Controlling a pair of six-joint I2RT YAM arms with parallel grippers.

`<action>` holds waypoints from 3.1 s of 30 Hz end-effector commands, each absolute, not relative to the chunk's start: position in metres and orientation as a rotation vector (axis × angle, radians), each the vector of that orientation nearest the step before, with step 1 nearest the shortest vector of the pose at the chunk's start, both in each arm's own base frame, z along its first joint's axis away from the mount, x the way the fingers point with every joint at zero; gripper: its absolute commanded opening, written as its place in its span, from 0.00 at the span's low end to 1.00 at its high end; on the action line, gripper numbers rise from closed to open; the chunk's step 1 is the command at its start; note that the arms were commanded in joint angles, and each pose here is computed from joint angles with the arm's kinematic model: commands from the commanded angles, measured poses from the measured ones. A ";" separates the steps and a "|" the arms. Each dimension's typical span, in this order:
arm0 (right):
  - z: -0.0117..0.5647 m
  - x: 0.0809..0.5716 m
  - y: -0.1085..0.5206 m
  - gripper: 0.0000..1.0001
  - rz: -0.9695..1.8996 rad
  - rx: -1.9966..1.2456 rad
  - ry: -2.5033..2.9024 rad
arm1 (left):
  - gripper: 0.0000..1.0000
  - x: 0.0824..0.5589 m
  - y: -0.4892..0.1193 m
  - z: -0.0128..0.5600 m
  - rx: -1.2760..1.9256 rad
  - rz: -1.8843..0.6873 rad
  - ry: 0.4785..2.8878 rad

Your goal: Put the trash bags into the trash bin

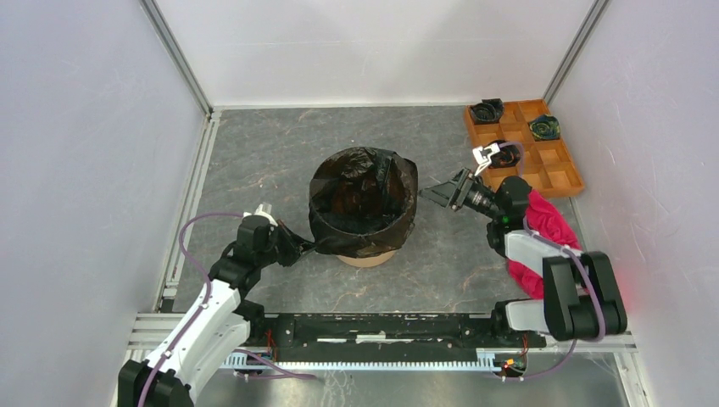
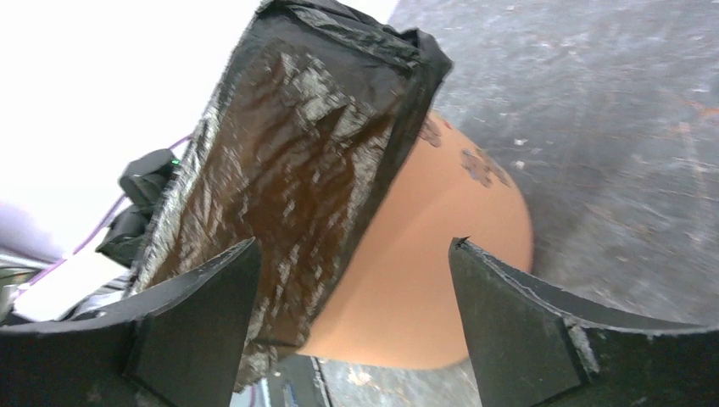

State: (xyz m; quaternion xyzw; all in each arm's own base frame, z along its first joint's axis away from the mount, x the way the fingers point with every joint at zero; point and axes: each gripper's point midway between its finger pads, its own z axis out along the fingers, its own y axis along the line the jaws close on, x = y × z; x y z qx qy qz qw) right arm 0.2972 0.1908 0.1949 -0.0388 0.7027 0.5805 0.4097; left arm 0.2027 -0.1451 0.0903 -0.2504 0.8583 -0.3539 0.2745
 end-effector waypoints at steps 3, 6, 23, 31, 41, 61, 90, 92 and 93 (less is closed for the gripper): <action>0.247 0.300 0.203 0.60 1.644 -0.133 1.509 | 0.02 0.208 -0.146 0.107 -0.626 -0.968 2.261; 0.245 0.301 0.215 0.59 1.675 -0.154 1.502 | 0.02 0.208 -0.147 0.107 -0.625 -0.973 2.260; 0.170 0.281 0.219 0.00 1.594 -0.117 1.704 | 0.02 0.206 -0.142 0.099 -0.631 -0.936 2.274; 0.112 0.281 0.208 0.00 1.372 -0.125 1.918 | 0.02 0.202 -0.136 0.072 -0.667 -0.861 2.338; 0.101 0.288 0.183 0.06 1.025 -0.289 2.071 | 0.02 0.201 -0.133 0.074 -0.664 -0.852 2.323; 0.199 0.159 0.257 0.98 1.547 -0.592 1.592 | 0.02 0.205 -0.139 0.101 -0.621 -0.906 2.282; 0.122 0.176 0.252 0.00 1.295 -0.377 1.910 | 0.02 0.204 -0.135 0.084 -0.643 -0.865 2.302; 0.117 0.180 0.254 0.00 1.283 -0.383 1.915 | 0.02 0.205 -0.134 0.079 -0.652 -0.856 2.306; 0.115 0.183 0.256 0.00 1.281 -0.387 1.916 | 0.02 0.206 -0.133 0.076 -0.659 -0.846 2.307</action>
